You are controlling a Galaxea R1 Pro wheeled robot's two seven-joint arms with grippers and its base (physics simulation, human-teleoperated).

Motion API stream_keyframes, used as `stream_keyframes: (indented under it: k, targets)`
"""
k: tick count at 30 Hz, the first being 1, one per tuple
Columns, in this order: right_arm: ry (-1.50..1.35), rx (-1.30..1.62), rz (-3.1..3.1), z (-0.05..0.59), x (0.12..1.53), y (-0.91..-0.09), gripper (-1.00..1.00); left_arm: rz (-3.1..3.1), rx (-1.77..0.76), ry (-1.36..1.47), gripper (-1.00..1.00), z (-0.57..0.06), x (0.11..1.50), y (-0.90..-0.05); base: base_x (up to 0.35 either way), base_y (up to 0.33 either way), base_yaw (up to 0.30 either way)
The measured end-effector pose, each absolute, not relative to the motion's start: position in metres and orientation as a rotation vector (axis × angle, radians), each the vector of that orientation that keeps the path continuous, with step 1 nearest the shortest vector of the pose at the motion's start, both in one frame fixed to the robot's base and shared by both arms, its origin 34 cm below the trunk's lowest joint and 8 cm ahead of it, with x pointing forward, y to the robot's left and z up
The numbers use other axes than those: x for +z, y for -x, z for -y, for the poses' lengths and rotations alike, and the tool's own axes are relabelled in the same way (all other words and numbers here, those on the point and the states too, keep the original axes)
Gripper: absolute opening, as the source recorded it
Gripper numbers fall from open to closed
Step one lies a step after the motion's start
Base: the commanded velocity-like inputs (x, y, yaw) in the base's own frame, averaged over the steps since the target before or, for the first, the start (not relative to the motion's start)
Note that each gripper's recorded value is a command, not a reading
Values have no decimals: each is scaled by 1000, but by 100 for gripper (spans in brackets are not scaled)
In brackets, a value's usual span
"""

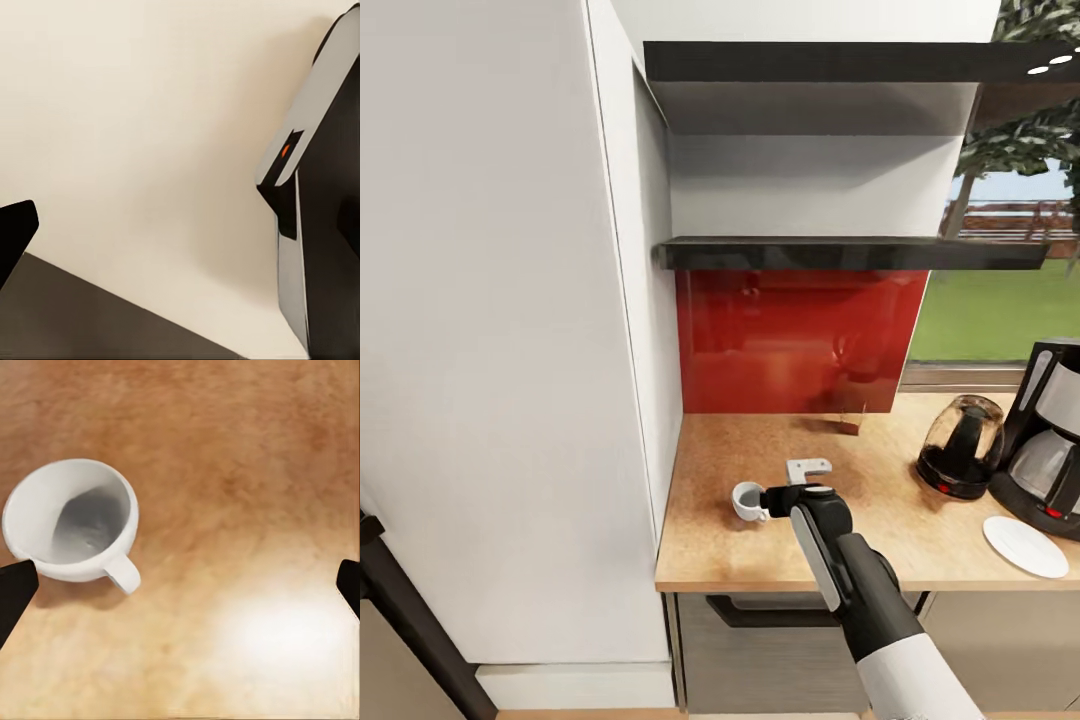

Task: Set up a coffee station on the kitchen countertop: keep the coffee maker on the countertop, move the bottle of coffee from the kitchen shelf to the counter next to the coffee maker, place a paper coffee filter on top of the coffee maker, put the saucer next to the coffee maker with the coffee cup on the saucer, and place the electric kettle next to the coffee maker.

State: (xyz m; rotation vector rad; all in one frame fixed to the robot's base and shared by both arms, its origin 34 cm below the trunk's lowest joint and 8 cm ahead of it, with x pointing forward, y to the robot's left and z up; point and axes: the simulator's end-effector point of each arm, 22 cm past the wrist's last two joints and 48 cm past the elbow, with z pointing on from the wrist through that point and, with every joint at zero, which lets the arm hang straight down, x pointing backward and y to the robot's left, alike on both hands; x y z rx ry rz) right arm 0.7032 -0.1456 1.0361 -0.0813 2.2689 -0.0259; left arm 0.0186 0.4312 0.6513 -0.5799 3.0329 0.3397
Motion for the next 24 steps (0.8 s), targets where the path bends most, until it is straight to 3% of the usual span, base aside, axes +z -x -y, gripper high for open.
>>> stream_keyframes:
  k: [17, 24]
  targets:
    - [76, -45, -2295, 147, 1026, -700, 100, -3069, 335, 597, 100, -424, 651, -1, 61, 0, 0]
    - [77, -44, -2295, 146, 1026, -700, 100, -3069, 335, 597, 100, -424, 651, -1, 198, 0, 0]
